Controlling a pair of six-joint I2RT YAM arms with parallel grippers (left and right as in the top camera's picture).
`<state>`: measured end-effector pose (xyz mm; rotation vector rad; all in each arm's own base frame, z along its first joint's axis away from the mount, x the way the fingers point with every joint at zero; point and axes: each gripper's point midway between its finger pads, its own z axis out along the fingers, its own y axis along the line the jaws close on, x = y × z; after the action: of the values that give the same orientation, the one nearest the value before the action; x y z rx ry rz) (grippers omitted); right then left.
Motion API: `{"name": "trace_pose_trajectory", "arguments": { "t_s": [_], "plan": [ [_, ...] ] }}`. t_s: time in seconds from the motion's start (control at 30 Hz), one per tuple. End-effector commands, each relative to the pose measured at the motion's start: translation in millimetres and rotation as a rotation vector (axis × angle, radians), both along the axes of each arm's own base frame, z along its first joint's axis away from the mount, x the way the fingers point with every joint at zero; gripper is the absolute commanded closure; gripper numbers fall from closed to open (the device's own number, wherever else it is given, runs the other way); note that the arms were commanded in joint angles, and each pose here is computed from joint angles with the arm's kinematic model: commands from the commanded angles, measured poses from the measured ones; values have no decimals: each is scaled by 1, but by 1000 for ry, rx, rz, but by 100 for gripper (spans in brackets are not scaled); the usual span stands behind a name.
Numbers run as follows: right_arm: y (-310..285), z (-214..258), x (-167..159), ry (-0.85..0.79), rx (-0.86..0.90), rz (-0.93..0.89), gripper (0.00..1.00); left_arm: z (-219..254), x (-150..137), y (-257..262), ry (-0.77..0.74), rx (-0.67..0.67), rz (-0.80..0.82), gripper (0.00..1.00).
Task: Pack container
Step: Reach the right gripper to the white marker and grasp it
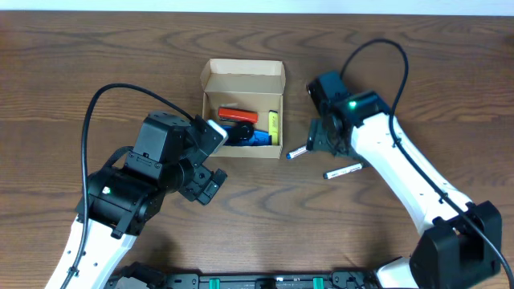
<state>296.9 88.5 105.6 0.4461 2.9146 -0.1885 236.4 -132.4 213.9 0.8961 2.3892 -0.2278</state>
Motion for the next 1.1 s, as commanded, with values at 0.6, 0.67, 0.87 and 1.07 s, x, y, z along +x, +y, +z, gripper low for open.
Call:
{"name": "trace_pose_trajectory", "arguments": {
  "t_s": [0.6,0.67,0.87,1.07],
  "plan": [
    [-23,-67,-44,-50,187,-253,18,8,1,0,-18,-13,5,5],
    [-24,-71,-45,-52,188,-266,21,8,1,0,-18,-13,5,5],
    [-35,-85,-45,-72,202,-338,28,8,1,0,-18,-13,5,5],
    [-41,-86,-37,-106,223,-378,32,8,1,0,-18,-13,5,5]
  ]
}}
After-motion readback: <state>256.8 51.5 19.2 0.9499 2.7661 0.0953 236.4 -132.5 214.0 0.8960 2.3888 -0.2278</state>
